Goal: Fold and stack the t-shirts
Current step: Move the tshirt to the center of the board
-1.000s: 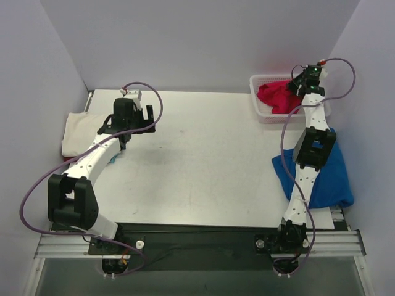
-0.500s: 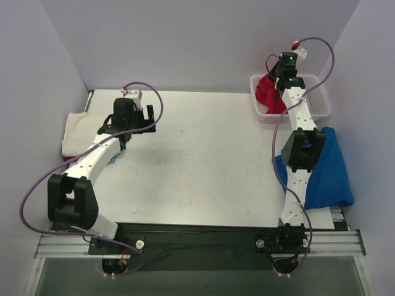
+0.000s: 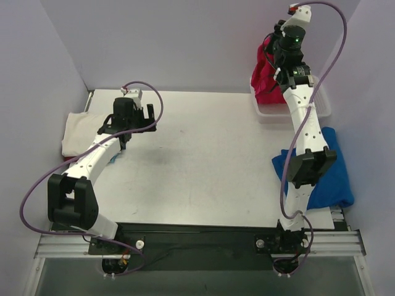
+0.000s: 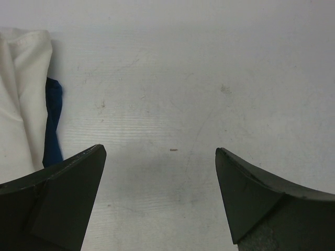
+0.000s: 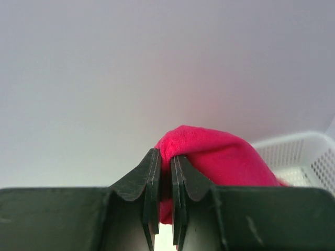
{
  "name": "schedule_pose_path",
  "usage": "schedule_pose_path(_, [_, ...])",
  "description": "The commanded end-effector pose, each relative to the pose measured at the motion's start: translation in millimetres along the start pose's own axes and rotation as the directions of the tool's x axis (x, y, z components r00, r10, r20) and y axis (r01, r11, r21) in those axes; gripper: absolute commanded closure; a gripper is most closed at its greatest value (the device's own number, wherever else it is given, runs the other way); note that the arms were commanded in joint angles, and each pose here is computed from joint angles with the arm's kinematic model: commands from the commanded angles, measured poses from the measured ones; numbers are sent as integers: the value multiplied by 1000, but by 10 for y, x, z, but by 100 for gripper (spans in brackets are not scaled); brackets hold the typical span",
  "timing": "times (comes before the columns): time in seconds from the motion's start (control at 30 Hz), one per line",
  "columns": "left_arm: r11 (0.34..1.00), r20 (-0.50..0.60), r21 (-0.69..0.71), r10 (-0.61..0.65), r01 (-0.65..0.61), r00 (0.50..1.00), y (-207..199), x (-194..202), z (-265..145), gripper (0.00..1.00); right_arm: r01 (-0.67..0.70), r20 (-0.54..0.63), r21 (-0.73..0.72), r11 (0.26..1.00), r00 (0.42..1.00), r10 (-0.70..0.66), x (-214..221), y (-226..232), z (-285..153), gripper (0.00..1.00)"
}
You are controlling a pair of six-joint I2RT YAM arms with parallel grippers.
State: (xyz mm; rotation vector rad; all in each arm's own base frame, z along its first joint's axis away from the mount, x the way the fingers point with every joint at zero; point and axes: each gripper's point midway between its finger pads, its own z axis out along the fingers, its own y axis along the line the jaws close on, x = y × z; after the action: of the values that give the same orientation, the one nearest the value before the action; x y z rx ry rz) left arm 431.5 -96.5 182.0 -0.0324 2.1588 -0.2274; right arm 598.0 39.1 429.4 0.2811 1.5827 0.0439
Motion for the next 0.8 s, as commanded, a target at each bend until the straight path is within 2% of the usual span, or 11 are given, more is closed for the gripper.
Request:
schedule_pose_path(0.0, [999, 119, 49, -12, 7, 993, -135, -399, -135, 2, 97, 289, -120, 988, 956, -58, -1246, 545, -802, 100])
schedule_pose_path(0.1, [998, 125, 54, -19, 12, 992, -146, -410, -150, 3, 162, 373, -189, 969, 924, -82, -1556, 874, -1217, 100])
schedule_pose_path(0.2, [998, 131, 55, -24, 17, 991, -142, -417, -167, 3, 189, 399, -253, 949, 914, -76, -1684, 1081, -1536, 100])
schedule_pose_path(0.3, [998, 135, 53, -26, 19, 991, -135, -409, -194, 3, 234, 406, -296, 926, 908, -100, -1638, 1355, -1839, 100])
schedule_pose_path(0.43, [999, 140, 39, -29, 24, 990, -109, -397, -235, 3, 324, 471, -315, 892, 870, -150, -1723, 1678, -2244, 100])
schedule_pose_path(0.57, [998, 142, -26, -50, 54, 989, 18, -354, -248, 3, 310, 512, -422, 852, 857, -59, -1881, 1989, -2709, 100])
schedule_pose_path(0.63, [994, 149, -71, -68, 79, 987, 97, -334, -266, 3, 317, 496, -446, 837, 866, -63, -1746, 2082, -2756, 100])
schedule_pose_path(0.7, [988, 153, -118, -83, 102, 985, 189, -306, -275, 3, 270, 476, -448, 853, 879, -28, -1708, 2019, -2802, 100])
schedule_pose_path(0.73, [985, 152, -132, -87, 107, 985, 215, -294, -281, 3, 287, 430, -435, 854, 899, -84, -1364, 2050, -2657, 100])
schedule_pose_path(0.77, [983, 146, -146, -91, 112, 985, 246, -267, -281, 3, 266, 429, -404, 875, 900, -76, -1317, 1987, -2607, 100])
